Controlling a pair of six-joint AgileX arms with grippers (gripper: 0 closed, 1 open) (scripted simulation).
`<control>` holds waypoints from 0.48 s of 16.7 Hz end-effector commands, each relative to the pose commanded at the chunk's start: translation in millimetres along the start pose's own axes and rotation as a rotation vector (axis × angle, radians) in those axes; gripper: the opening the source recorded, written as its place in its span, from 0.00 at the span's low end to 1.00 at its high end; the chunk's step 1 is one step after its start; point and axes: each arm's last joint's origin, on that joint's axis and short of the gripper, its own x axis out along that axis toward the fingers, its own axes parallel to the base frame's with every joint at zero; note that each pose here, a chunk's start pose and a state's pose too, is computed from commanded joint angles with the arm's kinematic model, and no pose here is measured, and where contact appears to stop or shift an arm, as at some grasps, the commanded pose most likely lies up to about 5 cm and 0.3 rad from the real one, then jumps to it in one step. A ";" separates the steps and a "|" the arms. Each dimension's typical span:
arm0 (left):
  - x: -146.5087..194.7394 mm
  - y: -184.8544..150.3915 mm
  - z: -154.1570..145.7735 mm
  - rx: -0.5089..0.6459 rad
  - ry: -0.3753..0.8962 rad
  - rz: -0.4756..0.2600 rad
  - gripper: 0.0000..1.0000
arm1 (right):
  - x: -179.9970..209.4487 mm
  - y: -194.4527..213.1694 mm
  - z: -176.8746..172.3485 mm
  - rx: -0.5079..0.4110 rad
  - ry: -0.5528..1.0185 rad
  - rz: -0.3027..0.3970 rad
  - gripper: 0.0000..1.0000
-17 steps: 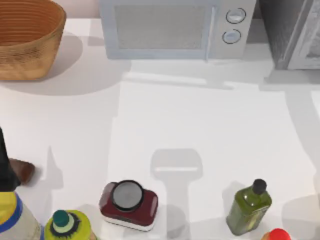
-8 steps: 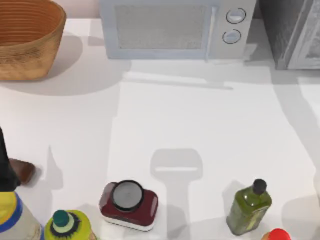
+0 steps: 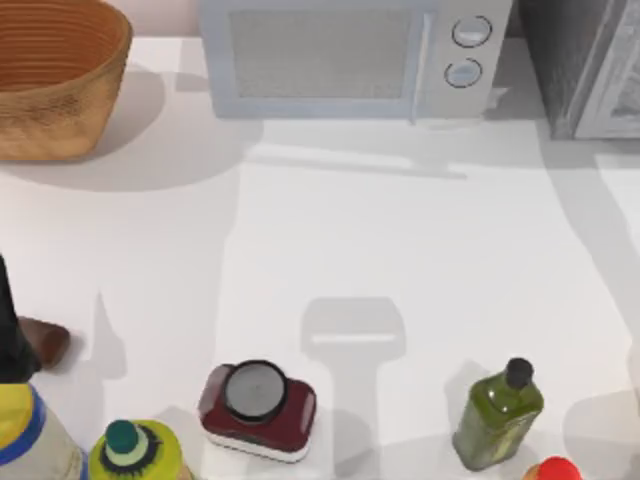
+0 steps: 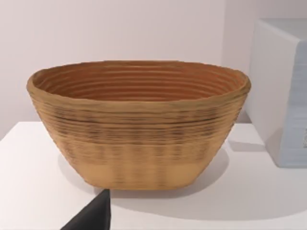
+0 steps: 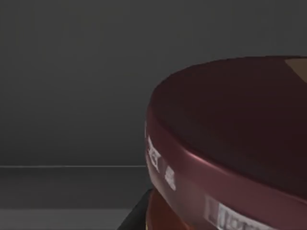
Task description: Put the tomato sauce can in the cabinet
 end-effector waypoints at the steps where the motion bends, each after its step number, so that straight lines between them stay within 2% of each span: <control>1: 0.0 0.0 0.0 0.000 0.000 0.000 1.00 | 12.5 0.6 0.8 0.001 -0.001 0.000 0.00; 5: 0.0 0.0 0.0 0.000 0.000 0.000 1.00 | 86.3 6.6 -15.1 -0.003 0.029 0.008 0.00; 8: 0.0 0.0 0.0 0.000 0.000 0.000 1.00 | 121.3 4.1 -23.9 -0.001 0.020 0.010 0.00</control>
